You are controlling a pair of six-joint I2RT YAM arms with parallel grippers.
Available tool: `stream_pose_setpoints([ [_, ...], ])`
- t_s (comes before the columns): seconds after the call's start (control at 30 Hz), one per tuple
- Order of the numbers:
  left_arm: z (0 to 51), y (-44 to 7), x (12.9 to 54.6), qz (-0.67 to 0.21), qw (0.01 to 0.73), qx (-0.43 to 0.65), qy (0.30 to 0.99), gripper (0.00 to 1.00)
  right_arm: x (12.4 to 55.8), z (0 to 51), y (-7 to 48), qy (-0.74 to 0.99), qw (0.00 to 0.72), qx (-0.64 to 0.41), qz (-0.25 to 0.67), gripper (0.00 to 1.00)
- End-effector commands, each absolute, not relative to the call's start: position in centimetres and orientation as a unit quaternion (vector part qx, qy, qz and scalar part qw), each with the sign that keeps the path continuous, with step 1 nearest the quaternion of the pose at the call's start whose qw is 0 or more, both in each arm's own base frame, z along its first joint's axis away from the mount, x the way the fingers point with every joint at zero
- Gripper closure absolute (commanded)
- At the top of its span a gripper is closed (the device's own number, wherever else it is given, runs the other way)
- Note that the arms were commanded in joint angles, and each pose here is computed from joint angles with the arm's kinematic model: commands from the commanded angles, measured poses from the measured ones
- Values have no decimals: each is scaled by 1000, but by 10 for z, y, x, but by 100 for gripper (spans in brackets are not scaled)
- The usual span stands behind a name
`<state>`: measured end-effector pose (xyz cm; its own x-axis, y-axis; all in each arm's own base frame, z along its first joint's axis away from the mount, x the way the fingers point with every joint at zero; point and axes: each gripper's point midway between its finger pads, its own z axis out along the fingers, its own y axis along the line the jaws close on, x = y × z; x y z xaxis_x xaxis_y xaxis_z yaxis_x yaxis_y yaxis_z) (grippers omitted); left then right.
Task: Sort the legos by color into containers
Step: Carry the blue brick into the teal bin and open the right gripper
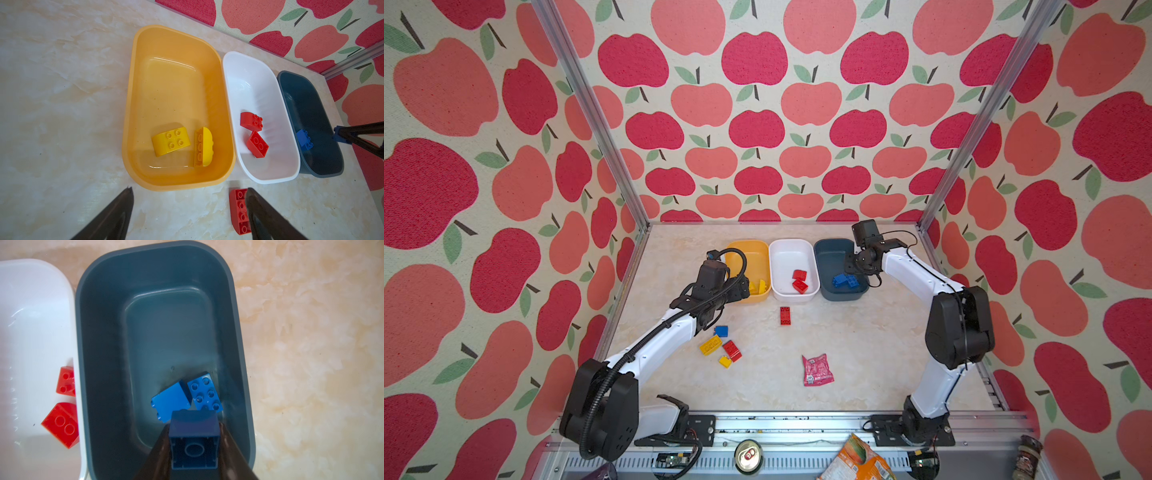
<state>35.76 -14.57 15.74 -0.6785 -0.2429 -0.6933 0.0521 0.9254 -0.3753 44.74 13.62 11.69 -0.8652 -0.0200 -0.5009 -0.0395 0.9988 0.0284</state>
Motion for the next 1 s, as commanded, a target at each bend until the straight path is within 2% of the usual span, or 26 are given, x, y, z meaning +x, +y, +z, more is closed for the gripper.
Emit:
stream_pose_setpoints([
  [0.0,154,-136,352,-173,395,-65,900,13,468,118,140,962,270,-26,23,73],
  [0.1,153,-135,351,-172,395,-68,900,13,474,110,141,964,264,-27,20,68],
  [0.23,150,-134,350,-170,392,-70,902,13,475,105,144,965,260,-27,27,42],
  [0.3,148,-134,350,-170,390,-70,902,13,473,105,145,965,258,-27,31,38],
  [0.73,146,-136,352,-174,390,-70,902,13,463,122,148,963,265,-28,47,34],
  [0.97,143,-135,351,-176,388,-73,902,13,442,140,156,961,267,-31,65,30],
])
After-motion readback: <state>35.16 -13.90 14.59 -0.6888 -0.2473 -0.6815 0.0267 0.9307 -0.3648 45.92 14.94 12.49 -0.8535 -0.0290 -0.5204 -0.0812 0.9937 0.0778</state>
